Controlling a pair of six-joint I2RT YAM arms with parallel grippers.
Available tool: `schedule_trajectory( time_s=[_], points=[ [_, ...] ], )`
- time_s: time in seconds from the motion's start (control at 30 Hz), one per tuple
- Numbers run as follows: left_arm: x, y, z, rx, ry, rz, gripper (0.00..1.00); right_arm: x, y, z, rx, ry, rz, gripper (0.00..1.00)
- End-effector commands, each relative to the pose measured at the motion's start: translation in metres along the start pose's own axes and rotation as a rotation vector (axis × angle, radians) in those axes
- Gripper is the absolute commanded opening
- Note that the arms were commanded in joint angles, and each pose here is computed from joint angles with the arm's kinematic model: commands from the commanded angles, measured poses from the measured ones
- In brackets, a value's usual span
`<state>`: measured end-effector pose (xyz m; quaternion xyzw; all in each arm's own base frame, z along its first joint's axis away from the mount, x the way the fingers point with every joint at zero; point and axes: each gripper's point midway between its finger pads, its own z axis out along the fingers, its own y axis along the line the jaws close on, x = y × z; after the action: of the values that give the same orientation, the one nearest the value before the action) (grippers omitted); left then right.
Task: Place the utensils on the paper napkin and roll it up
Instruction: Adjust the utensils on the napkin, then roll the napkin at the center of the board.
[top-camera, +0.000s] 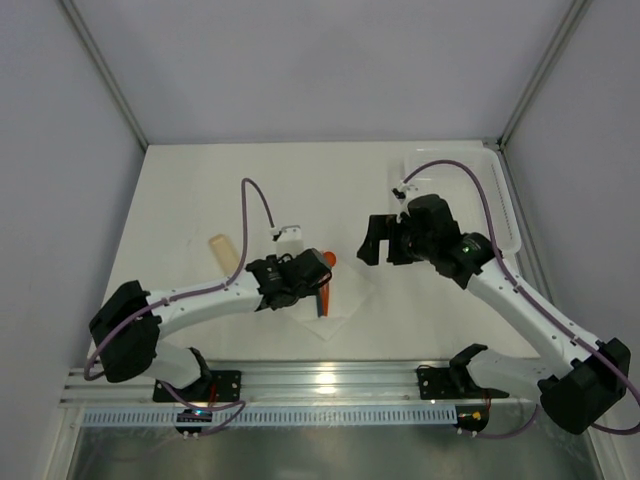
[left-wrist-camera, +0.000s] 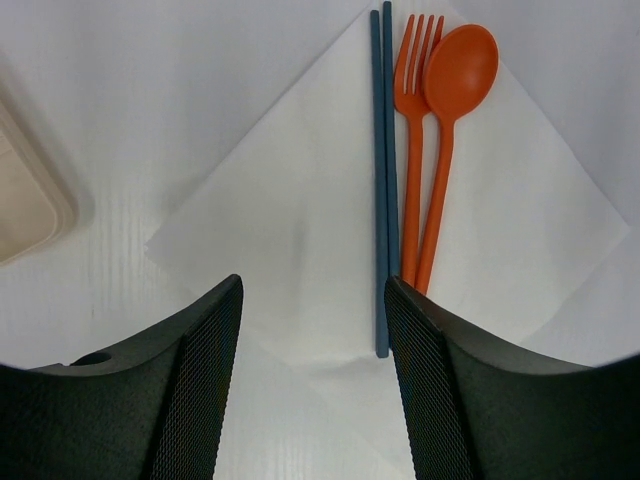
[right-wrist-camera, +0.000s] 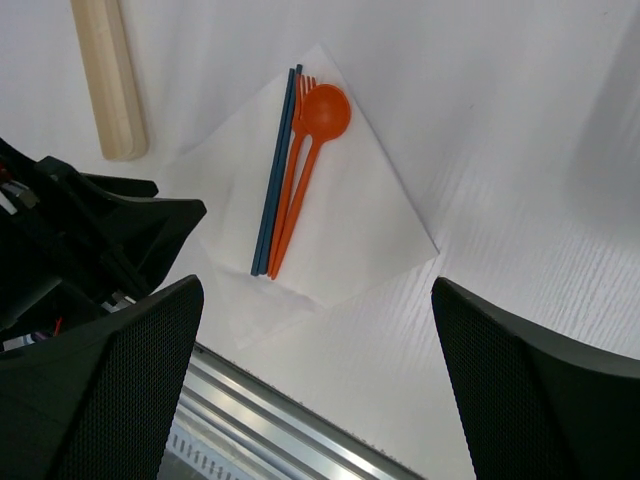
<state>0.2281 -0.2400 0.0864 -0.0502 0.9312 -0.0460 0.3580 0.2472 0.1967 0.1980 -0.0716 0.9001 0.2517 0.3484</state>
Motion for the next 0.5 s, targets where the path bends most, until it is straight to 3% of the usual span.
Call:
schedule_trajectory(
  time_s=[0.0,0.3,0.47],
  points=[
    [-0.016,0.013,-0.006,-0.017,-0.059,-0.039,0.61,-0.002,0.002,0.013,-0.002,0.003,0.028,1.0],
    [-0.01,0.017,0.002,0.024,-0.022,-0.025,0.58,0.038,-0.023,0.052,0.072,0.091,0.143,0.99],
    [-0.011,0.014,0.005,0.041,-0.019,-0.017,0.51,0.058,-0.034,0.064,0.067,0.114,0.225,0.91]
  ],
)
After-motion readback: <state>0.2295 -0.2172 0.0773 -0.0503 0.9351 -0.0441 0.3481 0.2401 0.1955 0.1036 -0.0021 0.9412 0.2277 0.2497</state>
